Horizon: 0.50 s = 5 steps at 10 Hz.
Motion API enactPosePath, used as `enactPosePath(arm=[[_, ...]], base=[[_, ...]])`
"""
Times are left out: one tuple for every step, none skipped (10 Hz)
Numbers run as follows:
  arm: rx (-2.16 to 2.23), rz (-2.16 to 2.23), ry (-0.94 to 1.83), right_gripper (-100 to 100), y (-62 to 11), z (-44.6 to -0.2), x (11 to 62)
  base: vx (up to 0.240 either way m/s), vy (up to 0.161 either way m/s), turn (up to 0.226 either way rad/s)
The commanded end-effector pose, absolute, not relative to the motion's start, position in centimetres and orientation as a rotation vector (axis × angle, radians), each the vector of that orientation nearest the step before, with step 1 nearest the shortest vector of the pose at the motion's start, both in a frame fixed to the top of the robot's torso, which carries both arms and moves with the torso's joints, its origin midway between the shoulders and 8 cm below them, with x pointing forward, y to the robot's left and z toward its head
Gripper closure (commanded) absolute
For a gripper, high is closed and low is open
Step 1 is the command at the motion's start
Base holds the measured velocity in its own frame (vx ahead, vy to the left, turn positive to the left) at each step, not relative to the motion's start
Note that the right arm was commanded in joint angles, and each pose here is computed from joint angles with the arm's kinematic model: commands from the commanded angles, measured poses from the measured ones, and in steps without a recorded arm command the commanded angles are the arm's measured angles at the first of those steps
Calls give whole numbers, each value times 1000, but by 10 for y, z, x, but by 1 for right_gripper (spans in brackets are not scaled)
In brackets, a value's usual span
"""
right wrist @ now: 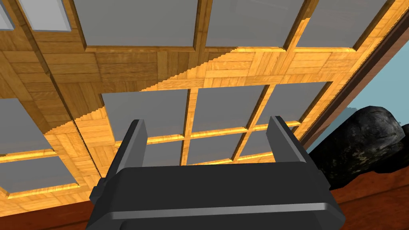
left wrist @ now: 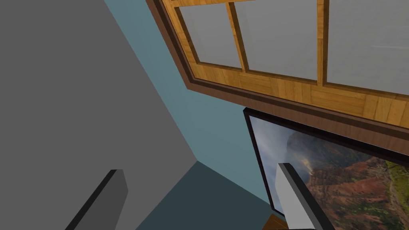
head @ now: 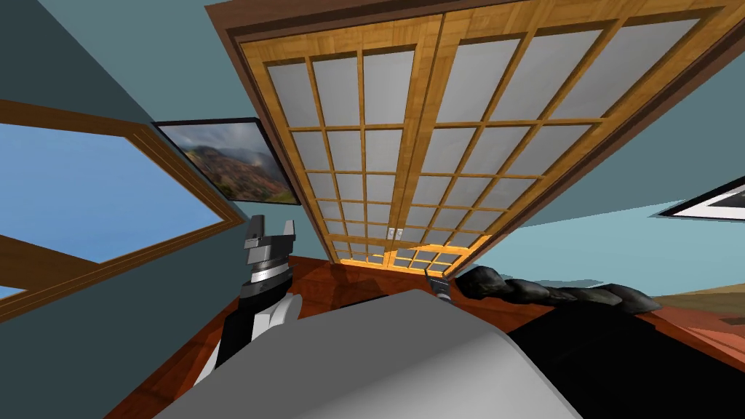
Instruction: Pull the door open
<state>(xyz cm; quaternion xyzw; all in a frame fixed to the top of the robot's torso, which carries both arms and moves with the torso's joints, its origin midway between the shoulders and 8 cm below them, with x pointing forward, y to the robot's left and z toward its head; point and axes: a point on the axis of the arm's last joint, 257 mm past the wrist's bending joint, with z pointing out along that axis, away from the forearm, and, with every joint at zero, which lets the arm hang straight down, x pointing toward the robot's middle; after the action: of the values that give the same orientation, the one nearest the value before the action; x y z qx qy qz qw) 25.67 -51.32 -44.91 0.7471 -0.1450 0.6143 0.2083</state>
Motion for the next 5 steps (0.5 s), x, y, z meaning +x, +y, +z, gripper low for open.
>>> enactPosePath(arm=[[2070,1747,-403,-100,-506,-444,272],[2070,1747,-403,-100,-506,-444,272],[2063,1783,-401,-100,-499,-438,286],[2057,1807,-400,-100,-494,-434,295],[2048,1843,-397,-100,-487,-428,308]], base=[[170,-14,93],[124,-36,25],[150,-5,94],[177,-34,100],[189,-48,139]])
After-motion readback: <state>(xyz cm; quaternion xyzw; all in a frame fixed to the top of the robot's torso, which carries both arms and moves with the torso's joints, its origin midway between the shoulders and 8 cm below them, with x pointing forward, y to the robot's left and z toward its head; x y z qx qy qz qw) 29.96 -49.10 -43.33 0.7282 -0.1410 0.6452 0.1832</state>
